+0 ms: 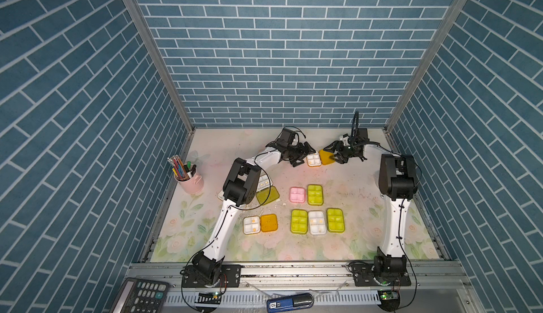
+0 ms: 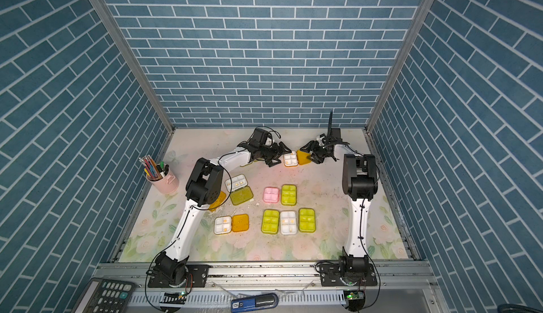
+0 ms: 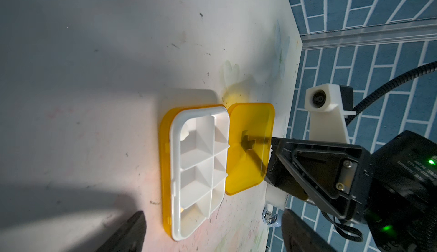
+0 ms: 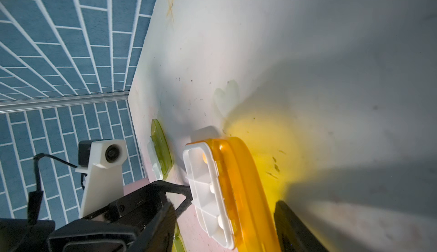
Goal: Close pillboxes
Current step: Close the lid on the pillbox.
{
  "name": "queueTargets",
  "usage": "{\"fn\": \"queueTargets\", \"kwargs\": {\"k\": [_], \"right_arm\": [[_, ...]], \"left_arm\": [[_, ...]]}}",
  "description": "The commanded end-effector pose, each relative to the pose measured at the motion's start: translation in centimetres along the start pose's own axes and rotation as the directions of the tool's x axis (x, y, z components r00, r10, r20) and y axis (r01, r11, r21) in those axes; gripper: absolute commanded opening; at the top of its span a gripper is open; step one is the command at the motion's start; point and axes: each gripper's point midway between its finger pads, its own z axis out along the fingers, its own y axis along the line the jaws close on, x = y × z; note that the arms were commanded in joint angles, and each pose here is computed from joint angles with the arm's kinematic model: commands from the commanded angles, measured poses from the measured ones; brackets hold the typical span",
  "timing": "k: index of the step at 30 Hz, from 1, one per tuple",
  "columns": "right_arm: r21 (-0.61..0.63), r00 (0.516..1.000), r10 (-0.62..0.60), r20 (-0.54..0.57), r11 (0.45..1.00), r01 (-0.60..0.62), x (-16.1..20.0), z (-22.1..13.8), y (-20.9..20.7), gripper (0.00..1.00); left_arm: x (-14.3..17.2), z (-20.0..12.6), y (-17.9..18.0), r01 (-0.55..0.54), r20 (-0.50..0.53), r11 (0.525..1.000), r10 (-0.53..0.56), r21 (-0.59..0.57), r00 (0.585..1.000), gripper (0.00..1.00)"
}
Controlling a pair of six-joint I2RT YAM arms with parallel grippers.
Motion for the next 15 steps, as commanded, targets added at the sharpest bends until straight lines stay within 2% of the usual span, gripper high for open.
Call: {"fn": "queueTargets", "kwargs": {"k": [1,15], "right_arm": [[-0.035,0.999,-0.032,0.018,0.999,0.032,-0.5,-0.7,2.3,0.67],[0.018,0.995,-0.093,0.037,0.996,0.093,0.4,-1.3,4.9,0.66]], "left_arm": [[0.3,1.2,0.6,-0.02,-0.013,1.0,0.02,0.005,1.0,0.9],[0.7,2.0,0.2,-0.018,-0.006,0.999,0.019,0.032,1.0,0.9]]}}
